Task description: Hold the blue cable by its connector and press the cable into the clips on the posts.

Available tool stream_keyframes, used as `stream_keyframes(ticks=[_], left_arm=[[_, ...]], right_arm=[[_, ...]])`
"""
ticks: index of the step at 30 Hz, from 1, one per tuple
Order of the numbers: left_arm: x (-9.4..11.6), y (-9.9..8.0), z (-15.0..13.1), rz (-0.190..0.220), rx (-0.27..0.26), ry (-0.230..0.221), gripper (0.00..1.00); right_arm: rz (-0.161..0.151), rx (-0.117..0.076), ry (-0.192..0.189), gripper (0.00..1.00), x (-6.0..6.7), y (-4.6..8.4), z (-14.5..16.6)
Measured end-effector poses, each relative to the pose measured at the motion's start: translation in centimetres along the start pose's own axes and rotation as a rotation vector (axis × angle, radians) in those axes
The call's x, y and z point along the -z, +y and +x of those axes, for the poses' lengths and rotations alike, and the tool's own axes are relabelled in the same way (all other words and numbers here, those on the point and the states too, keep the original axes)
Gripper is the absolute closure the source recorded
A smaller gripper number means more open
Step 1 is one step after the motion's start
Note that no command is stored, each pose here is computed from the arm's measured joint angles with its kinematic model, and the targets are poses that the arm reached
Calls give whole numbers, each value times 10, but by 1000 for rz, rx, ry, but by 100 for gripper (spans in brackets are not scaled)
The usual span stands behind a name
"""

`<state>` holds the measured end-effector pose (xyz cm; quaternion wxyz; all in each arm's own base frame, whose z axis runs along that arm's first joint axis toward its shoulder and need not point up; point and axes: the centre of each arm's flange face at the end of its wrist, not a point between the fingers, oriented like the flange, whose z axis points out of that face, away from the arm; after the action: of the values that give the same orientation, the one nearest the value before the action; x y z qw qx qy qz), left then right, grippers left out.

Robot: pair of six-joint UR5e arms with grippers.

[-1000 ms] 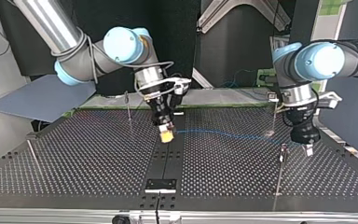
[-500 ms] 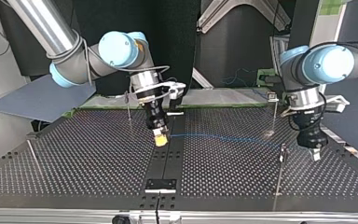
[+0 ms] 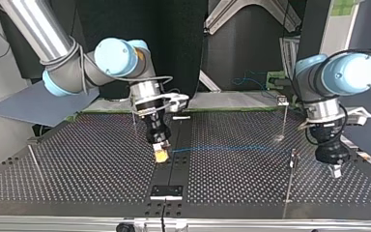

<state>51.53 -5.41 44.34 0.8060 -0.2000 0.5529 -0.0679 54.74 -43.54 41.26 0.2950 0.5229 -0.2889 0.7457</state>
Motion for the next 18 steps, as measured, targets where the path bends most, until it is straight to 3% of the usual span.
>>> stream_keyframes(ticks=[10, 18], left_arm=[[-10, 1, 9, 6, -1, 31, 100], [-16, -3, 1, 10, 2, 24, 100]], right_arm=[[5, -4, 35, 100, -14, 4, 19], [34, -31, 44, 100, -22, 1, 27]])
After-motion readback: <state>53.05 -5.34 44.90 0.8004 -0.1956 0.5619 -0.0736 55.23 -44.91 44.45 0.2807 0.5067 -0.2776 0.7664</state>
